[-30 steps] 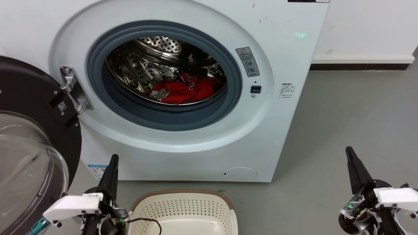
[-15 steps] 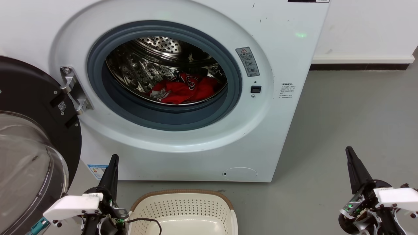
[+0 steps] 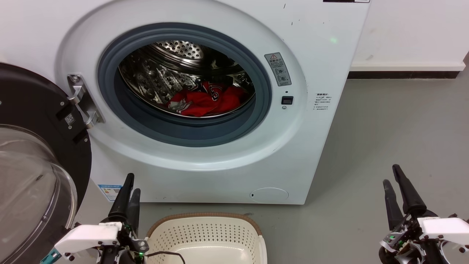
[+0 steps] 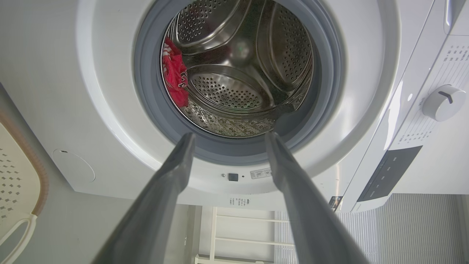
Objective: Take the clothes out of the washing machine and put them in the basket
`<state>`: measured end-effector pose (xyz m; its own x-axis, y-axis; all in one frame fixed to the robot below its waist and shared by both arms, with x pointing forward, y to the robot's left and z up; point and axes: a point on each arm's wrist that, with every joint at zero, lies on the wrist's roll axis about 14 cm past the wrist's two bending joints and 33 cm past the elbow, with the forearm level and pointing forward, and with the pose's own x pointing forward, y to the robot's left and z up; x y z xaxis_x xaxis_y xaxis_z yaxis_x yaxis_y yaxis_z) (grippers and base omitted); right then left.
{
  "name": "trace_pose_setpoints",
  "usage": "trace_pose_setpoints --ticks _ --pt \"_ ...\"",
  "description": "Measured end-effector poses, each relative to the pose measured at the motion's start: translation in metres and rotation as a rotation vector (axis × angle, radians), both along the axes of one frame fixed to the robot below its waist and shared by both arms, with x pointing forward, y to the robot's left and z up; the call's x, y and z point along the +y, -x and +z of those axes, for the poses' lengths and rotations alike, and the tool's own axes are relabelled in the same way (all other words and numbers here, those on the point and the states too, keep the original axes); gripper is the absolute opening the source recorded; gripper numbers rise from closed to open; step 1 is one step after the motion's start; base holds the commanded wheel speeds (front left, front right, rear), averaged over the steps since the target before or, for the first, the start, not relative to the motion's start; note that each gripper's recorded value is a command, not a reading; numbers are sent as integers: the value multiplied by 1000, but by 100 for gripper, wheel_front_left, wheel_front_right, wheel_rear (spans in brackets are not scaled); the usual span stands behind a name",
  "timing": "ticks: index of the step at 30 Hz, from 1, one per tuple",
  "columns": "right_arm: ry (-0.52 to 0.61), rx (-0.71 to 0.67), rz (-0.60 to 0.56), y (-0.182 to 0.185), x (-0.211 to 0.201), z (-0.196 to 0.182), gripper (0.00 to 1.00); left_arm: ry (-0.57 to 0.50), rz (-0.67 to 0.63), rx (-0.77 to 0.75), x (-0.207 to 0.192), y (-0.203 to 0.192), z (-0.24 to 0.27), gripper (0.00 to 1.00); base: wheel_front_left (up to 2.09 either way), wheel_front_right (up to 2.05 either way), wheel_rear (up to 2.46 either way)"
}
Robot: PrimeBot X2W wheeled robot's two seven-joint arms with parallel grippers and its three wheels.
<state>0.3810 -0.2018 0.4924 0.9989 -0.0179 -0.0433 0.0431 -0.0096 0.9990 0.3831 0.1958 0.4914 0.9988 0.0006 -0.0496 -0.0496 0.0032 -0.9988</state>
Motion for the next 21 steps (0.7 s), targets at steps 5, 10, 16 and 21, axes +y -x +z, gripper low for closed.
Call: trace_pose_setpoints --ticks 5,10,16,21 --pt "-6 -15 -20 -1 -1 5 100 -30 -4 -7 -5 -2 3 100 0 0 0" --pt "61 -27 -23 -2 0 9 100 -108 0 -34 -5 -6 13 100 0 0 0" --pt "227 -52 -20 -4 1 20 100 -248 -1 -52 -6 -8 19 100 0 0 0" --pt "398 -70 -5 -3 6 27 100 -360 5 -78 -6 -11 28 100 0 0 0"
